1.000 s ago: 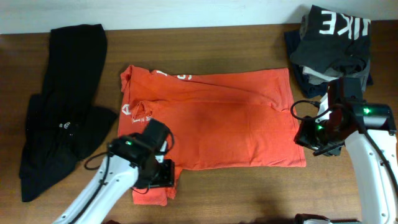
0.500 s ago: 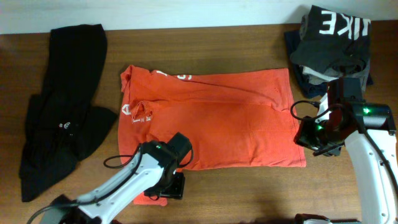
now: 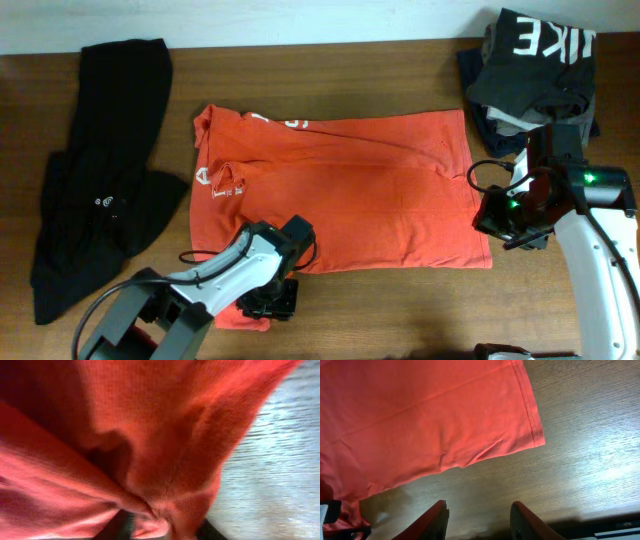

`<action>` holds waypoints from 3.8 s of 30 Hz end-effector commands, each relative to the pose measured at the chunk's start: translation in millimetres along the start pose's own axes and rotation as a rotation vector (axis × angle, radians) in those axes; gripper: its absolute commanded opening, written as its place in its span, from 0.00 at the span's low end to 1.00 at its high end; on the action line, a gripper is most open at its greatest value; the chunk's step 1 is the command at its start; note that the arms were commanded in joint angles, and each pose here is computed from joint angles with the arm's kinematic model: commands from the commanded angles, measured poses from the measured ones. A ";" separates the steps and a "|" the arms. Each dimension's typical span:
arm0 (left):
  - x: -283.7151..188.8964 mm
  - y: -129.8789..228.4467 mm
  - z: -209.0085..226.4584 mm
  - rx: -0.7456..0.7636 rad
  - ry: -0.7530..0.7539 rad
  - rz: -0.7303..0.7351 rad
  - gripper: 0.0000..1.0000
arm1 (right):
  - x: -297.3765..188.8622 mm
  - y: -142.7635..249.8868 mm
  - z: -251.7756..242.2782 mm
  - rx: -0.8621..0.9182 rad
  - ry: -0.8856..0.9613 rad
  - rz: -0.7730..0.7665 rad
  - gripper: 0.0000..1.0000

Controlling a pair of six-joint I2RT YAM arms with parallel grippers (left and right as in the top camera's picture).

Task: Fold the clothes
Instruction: 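Grasp the bottom hem corners with the left and right grippers, then lift the hem with both grippers and fold it up toward the collar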

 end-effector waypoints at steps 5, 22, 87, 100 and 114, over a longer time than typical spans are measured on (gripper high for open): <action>1.4 3.5 3.2 -0.014 -0.012 0.030 0.01 | 2.1 3.8 0.8 -0.007 0.001 0.018 0.44; -21.9 -43.0 5.2 -0.019 0.065 -0.116 0.01 | 69.2 12.9 -26.0 0.092 0.142 0.166 0.44; -34.6 -74.1 48.2 -0.162 0.030 -0.209 0.01 | 160.7 17.4 -62.2 0.203 0.320 0.236 0.04; -137.7 -99.8 103.1 -0.187 -0.012 -0.387 0.01 | 76.2 -40.9 -22.0 0.083 0.201 0.061 0.04; -229.1 -45.3 137.2 -0.245 -0.171 -0.507 0.00 | 1.8 -27.0 -11.0 -0.044 0.147 0.028 0.04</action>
Point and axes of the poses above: each gripper's point midway between its finger pads, its own x axis out along the fingers, its own z axis along the line the jaws close on, y = z × x, the point moved 1 cm from there along -x, back along the fingers, and after that the axes turned 6 degrees about x, right-handed, at the moved point
